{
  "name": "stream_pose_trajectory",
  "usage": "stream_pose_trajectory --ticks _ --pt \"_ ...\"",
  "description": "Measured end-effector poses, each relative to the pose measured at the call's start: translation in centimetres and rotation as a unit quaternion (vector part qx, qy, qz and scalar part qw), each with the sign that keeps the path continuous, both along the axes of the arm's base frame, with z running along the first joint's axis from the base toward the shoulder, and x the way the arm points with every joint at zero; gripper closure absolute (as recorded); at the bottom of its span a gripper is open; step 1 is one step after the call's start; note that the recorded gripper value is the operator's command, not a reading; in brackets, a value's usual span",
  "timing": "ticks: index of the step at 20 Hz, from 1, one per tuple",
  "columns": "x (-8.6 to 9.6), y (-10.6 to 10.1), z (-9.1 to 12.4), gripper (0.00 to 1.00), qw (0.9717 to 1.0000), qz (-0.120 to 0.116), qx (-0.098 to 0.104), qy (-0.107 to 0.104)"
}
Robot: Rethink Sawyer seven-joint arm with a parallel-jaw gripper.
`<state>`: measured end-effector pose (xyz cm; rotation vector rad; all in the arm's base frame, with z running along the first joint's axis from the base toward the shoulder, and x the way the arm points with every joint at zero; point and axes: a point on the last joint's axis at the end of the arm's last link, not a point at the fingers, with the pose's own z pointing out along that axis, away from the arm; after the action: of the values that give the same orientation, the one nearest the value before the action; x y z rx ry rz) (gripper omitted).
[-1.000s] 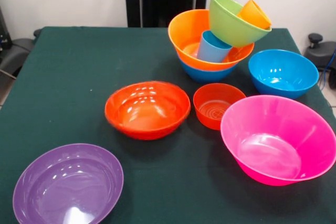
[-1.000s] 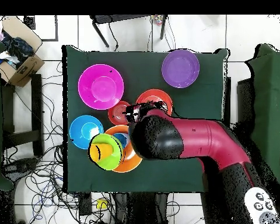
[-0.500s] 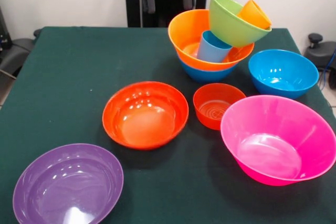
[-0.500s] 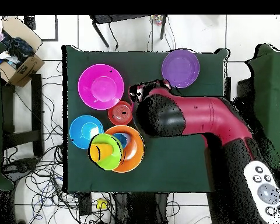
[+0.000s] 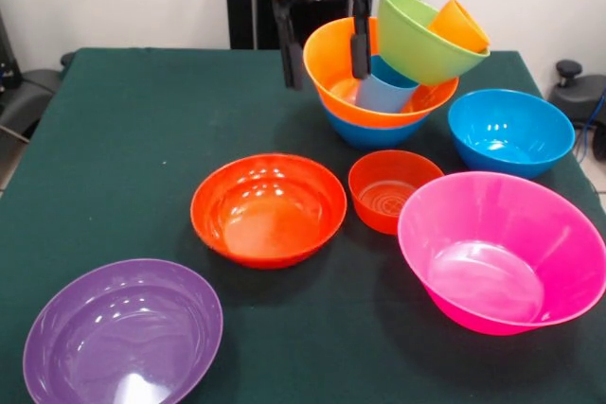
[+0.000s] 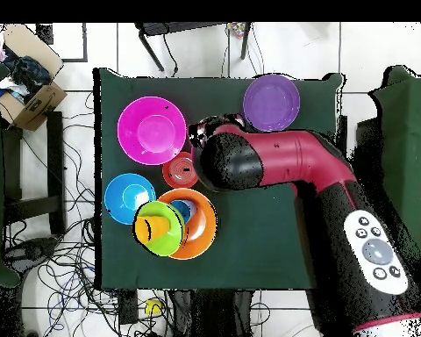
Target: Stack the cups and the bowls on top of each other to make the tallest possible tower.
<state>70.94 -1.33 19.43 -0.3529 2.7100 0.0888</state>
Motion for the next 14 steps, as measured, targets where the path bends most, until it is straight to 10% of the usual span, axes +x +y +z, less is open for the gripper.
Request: stream_pose_trajectory --ticks 14 --pt "-1.5 -2.0 -5.3 0.0 0.9987 0.045 -0.019 0.013"
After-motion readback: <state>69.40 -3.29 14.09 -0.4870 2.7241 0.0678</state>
